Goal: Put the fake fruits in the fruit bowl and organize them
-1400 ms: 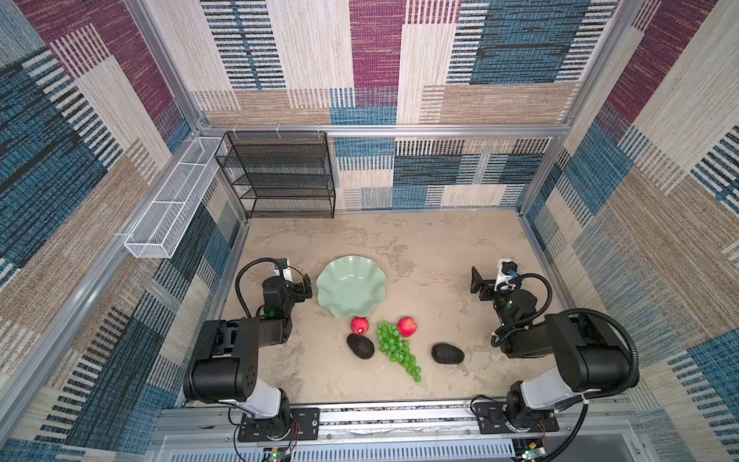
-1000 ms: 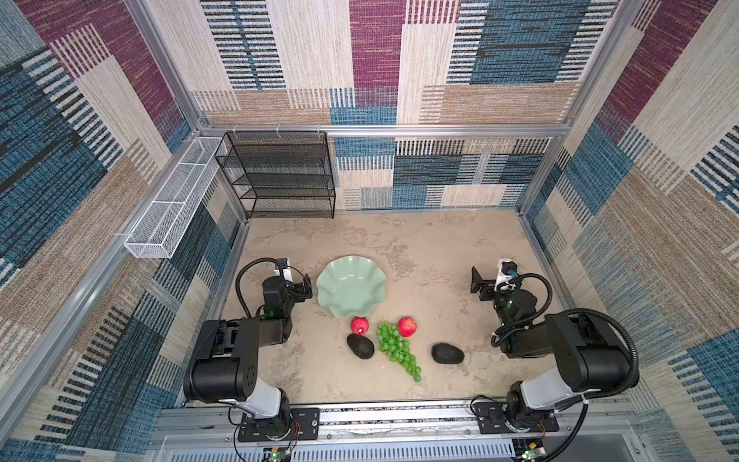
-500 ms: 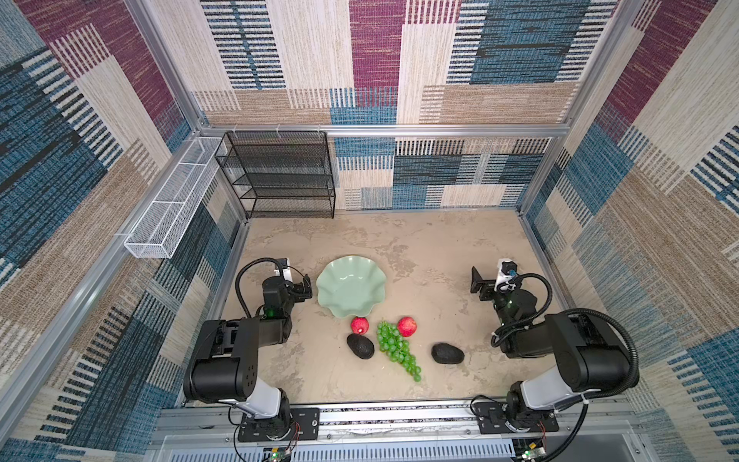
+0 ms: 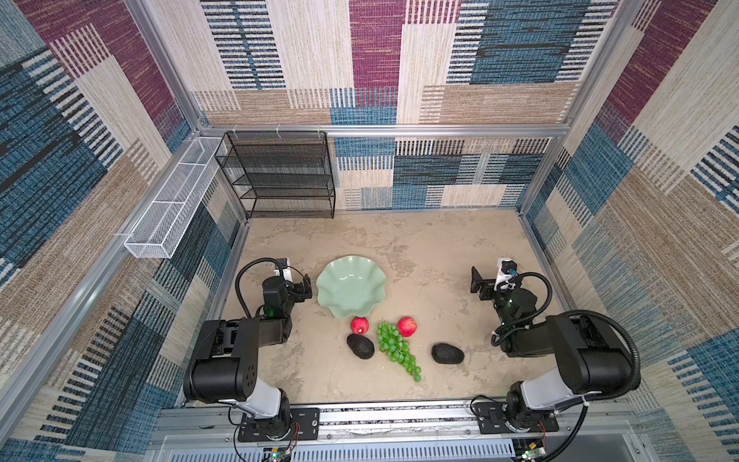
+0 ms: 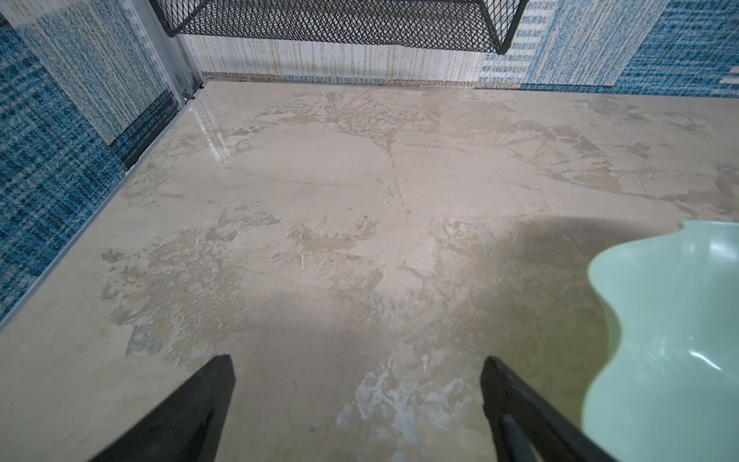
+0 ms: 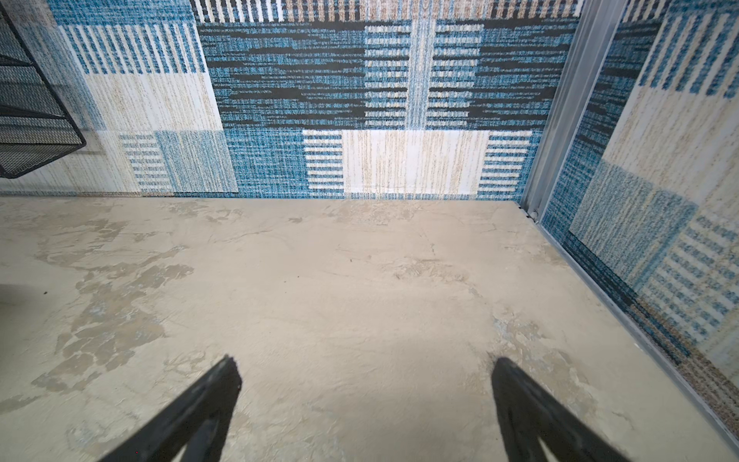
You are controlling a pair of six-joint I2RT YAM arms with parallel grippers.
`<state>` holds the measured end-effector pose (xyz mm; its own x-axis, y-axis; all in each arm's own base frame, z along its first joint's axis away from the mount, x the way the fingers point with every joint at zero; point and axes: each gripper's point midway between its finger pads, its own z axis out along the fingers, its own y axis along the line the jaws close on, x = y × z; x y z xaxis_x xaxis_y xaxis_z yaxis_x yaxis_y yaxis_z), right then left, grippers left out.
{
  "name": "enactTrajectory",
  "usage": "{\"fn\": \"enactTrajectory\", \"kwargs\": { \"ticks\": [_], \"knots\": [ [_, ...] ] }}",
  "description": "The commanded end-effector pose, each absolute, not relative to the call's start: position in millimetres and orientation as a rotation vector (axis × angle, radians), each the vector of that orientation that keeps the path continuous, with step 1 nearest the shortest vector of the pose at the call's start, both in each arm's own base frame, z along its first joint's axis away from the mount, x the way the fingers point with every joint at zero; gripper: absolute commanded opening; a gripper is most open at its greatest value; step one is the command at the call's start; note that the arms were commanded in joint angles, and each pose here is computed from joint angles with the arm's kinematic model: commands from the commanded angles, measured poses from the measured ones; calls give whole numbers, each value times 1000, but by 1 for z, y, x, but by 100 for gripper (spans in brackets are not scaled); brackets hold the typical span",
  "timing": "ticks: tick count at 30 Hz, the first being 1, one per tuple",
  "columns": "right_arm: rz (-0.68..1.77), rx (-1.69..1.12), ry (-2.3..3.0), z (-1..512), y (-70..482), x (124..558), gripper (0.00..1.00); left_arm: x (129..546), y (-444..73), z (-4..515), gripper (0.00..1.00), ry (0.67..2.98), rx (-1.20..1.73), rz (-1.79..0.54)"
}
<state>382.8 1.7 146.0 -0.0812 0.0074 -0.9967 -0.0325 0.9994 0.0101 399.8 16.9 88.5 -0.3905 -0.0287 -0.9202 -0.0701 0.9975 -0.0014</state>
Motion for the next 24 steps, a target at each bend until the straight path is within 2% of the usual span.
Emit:
{"fn": "enactTrajectory", "kwargs": {
  "ticks": [1,3,6,8,10,13,17,21,24],
  "knots": [
    [39,4,1695,171,0,401,100,403,18,109,99,1960,-57,56],
    [83,56,1694,205,-1,410,100,398,30,127,99,2053,-181,85],
    [312,71,1723,249,24,417,100,384,22,168,99,2121,-198,19],
    [459,156,1778,255,34,414,100,370,21,194,99,2097,-220,-2],
    [584,42,1833,247,59,400,100,354,21,212,99,2060,-215,-6],
    [667,83,1968,225,70,380,100,336,20,231,99,1991,-192,-3],
    [604,162,2216,191,90,338,100,324,23,242,99,1927,-230,-7],
    [489,293,2429,152,107,277,99,326,21,249,99,1909,-232,-26],
    [515,410,2531,130,118,234,99,329,17,250,99,1927,-217,-51]
  ]
}}
